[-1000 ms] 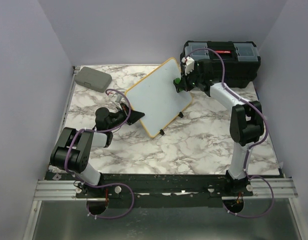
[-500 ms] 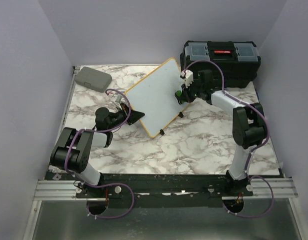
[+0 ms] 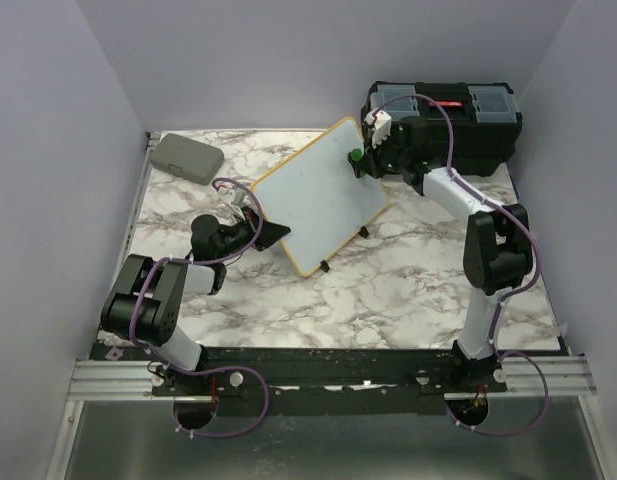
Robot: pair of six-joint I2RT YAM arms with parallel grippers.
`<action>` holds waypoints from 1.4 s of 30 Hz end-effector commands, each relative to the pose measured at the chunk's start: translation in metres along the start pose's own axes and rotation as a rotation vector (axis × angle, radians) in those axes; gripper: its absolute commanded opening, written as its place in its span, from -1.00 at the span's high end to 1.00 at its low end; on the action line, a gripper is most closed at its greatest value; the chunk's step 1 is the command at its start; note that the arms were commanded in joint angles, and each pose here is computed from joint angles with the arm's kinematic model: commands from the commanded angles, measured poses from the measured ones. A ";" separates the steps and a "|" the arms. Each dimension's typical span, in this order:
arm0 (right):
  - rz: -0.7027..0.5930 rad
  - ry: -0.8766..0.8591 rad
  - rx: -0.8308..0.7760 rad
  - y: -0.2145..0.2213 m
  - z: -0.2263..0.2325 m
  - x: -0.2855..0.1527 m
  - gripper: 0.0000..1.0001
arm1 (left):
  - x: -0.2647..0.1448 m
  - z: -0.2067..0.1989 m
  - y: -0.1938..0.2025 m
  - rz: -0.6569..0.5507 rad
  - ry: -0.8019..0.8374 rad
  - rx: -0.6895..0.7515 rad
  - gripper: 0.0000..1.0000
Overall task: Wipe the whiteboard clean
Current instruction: Erase the whiteboard at the whiteboard stand.
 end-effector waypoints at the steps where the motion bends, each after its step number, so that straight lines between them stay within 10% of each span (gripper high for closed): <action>1: -0.040 0.041 0.045 -0.018 -0.012 0.011 0.99 | -0.001 -0.024 0.021 0.134 0.139 0.033 1.00; 18: 0.281 -0.241 0.074 0.085 0.060 -0.013 0.99 | -0.001 -0.024 0.020 0.132 0.143 0.034 1.00; 29: 0.136 0.066 0.035 0.026 -0.011 0.010 0.99 | -0.002 -0.024 0.021 0.135 0.138 0.035 1.00; 42: 0.213 0.011 0.084 0.031 -0.012 0.022 0.99 | -0.001 -0.025 0.020 0.137 0.140 0.039 1.00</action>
Point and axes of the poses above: each gripper's point midway between its finger pads, its own x axis out along the fingers, its own z axis along the line the jaws close on, y = z × x, the point moved 2 cm from there along -x, back along the fingers, and after that the axes turned 10 degrees about -x, right-handed, at the moved point
